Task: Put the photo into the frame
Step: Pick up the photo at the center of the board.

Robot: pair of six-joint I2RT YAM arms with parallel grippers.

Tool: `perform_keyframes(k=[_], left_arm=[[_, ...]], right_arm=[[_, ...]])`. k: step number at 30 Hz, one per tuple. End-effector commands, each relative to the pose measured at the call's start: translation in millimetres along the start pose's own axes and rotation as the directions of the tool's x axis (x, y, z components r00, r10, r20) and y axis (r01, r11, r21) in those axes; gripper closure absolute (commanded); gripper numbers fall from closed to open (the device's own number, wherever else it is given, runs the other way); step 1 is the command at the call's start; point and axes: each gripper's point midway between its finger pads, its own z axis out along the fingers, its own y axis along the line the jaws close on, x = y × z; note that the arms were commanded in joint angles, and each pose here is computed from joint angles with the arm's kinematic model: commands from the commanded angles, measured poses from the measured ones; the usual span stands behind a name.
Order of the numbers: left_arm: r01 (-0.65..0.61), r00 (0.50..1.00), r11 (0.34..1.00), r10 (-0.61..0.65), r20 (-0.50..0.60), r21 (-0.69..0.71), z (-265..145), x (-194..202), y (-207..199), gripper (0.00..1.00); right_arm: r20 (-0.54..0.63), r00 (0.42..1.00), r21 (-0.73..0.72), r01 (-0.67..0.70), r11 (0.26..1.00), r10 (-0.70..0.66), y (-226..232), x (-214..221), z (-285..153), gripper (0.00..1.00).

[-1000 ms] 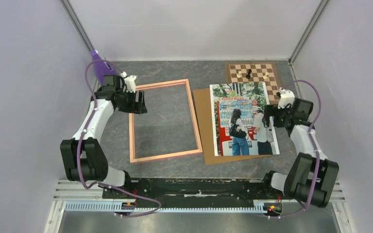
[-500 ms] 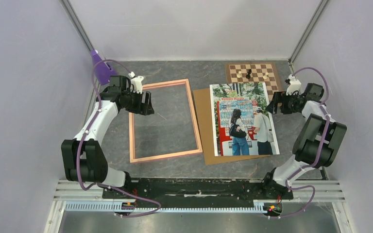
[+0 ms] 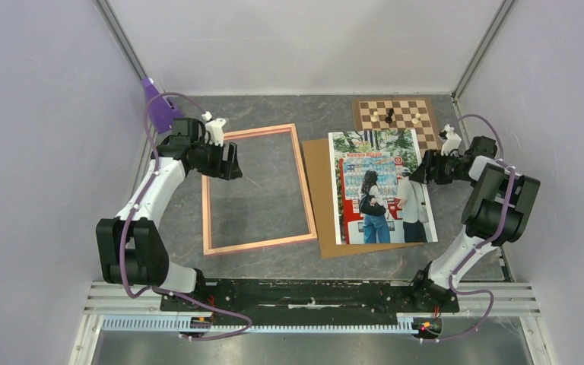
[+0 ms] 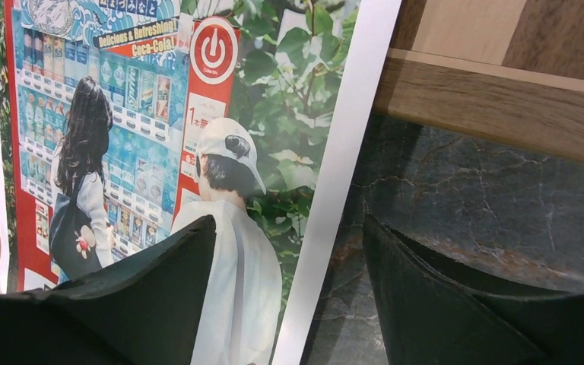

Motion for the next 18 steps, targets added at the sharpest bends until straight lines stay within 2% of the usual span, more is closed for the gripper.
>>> perform_keyframes(k=[1, 12, 18], left_arm=[[-0.037, 0.998, 0.999, 0.037, 0.051, -0.009, -6, -12, -3, 0.18], [-0.039, 0.998, 0.999, 0.040, 0.052, -0.016, -7, -12, -2, 0.18], [-0.041, 0.998, 0.999, 0.042, 0.053, -0.021, -7, -12, -1, 0.18]], right_arm=[[0.041, 0.998, -0.040, 0.046, 0.998, -0.044, -2, -15, 4, 0.28], [0.050, 0.998, -0.061, 0.046, 0.997, -0.043, -8, -20, 9, 0.58], [0.066, 0.997, -0.052, 0.047, 0.998, -0.044, -16, -29, 0, 0.67]])
